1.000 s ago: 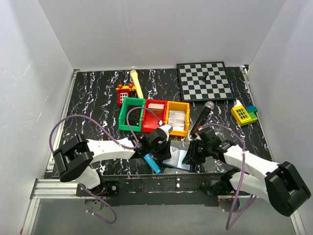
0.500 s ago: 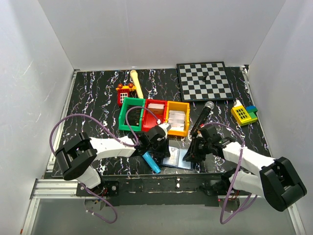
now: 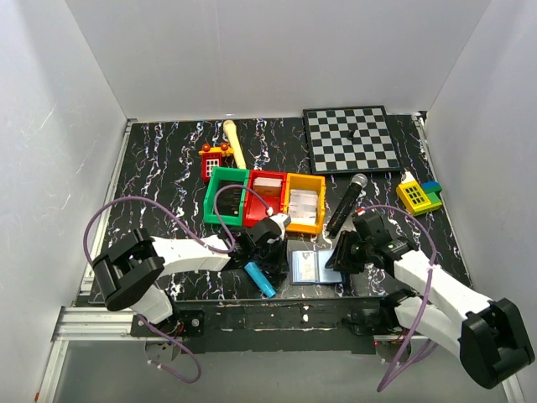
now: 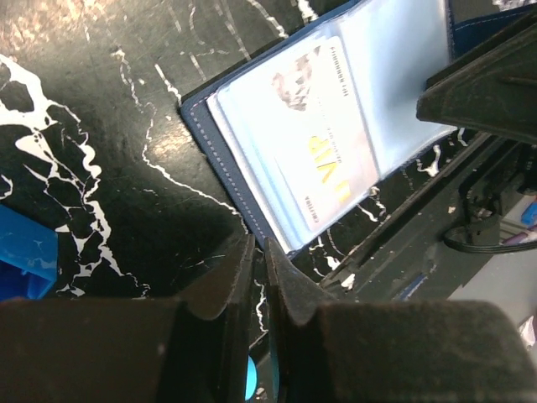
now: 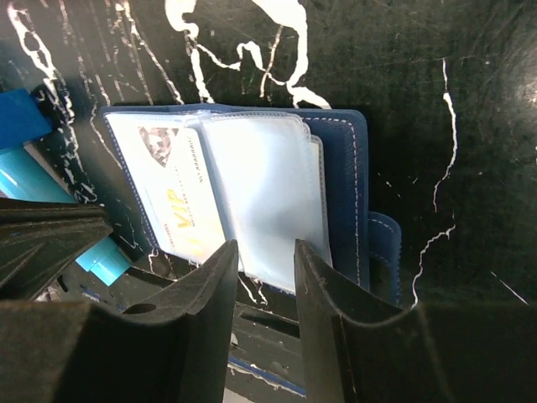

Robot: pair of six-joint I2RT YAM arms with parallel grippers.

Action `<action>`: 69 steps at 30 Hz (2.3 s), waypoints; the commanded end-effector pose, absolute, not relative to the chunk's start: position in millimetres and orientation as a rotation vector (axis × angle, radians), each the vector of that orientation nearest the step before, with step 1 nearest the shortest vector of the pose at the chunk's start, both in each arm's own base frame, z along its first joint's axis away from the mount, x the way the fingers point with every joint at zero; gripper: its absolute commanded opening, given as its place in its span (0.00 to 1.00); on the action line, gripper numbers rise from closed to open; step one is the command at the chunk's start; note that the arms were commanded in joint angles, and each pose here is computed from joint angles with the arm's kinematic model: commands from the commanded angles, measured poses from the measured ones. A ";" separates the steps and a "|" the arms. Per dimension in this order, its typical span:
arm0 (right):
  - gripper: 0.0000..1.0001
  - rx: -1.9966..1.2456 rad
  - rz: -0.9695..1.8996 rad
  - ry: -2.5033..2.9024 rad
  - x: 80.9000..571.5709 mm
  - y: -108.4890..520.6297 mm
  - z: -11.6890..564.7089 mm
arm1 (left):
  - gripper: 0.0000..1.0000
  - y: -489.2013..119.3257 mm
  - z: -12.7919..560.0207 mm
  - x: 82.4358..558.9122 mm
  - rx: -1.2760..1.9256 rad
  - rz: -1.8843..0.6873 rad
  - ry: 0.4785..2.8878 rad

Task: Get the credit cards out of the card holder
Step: Remove the credit card from the card holder.

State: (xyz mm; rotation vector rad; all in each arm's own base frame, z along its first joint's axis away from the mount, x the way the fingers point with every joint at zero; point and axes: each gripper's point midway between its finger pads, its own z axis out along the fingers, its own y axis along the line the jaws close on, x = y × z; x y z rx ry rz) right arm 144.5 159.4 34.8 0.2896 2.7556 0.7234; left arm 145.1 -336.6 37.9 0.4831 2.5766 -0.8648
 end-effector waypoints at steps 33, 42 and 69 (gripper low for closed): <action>0.35 -0.033 1.037 2.725 144.0 203.8 45.1 | 0.08 -374.7 39.4 149.2 0.540 -0.960 2.608; 0.36 -0.011 0.964 2.744 146.0 196.7 35.9 | 0.07 -369.1 28.5 151.6 0.525 -0.904 2.647; 0.28 -0.035 1.080 2.726 143.0 208.5 33.7 | 0.05 -363.3 17.6 145.8 0.506 -0.926 2.671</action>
